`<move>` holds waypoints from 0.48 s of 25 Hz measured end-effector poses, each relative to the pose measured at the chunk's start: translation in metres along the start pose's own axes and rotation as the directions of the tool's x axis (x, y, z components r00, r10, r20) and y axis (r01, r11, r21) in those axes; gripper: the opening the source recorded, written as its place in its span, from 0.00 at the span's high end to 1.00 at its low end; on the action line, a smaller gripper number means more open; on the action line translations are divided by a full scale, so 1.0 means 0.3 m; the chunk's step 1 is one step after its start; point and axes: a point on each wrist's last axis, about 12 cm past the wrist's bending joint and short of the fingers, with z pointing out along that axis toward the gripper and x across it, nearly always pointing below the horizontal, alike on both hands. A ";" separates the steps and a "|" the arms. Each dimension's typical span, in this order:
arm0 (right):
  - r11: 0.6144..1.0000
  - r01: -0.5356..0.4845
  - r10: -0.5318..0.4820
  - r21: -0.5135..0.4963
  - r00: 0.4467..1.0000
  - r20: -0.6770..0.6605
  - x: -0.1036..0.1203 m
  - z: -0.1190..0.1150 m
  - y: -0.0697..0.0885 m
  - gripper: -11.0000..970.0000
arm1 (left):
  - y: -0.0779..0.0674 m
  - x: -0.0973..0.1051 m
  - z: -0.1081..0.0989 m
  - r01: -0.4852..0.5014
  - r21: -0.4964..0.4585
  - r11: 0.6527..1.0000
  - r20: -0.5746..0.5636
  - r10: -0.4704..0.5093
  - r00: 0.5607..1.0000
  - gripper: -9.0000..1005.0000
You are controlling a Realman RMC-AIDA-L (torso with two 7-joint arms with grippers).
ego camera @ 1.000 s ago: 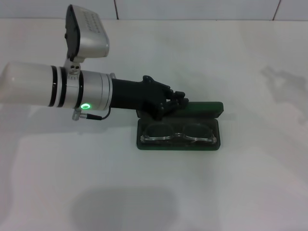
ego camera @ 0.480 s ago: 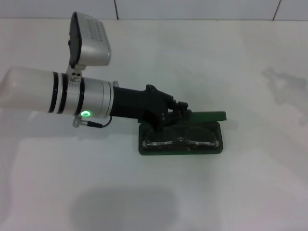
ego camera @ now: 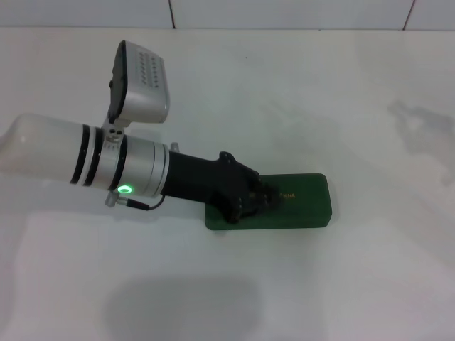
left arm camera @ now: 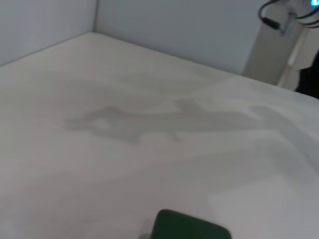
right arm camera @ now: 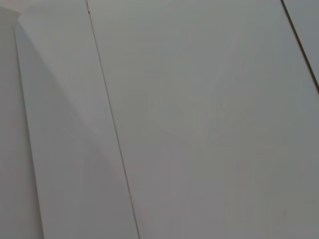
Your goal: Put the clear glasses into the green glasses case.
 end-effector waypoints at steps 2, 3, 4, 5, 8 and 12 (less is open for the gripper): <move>1.000 0.001 -0.001 0.000 1.000 0.000 -0.001 0.000 -0.001 0.87 | -0.010 0.001 -0.001 -0.004 0.024 1.000 0.006 0.004 1.000 0.83; 1.000 0.001 -0.001 -0.001 1.000 0.000 -0.001 0.001 -0.001 0.87 | -0.013 0.001 -0.001 -0.005 0.030 1.000 0.008 0.004 1.000 0.83; 1.000 0.001 -0.001 -0.001 1.000 0.000 -0.002 0.002 -0.001 0.87 | -0.015 0.002 -0.002 -0.004 0.033 0.999 0.009 0.004 1.000 0.83; 1.000 0.002 -0.002 -0.002 1.000 0.000 -0.002 0.003 -0.001 0.87 | -0.016 0.003 -0.002 -0.003 0.035 0.999 0.011 0.003 1.000 0.83; 1.000 0.003 -0.003 -0.005 1.000 -0.004 -0.002 0.007 -0.002 0.87 | -0.024 -0.001 -0.011 0.002 0.052 0.999 0.032 -0.004 0.999 0.83; 0.997 0.002 -0.010 -0.076 0.994 -0.106 0.027 0.041 0.011 0.87 | -0.047 -0.016 -0.058 0.020 0.098 0.995 0.103 -0.030 0.994 0.83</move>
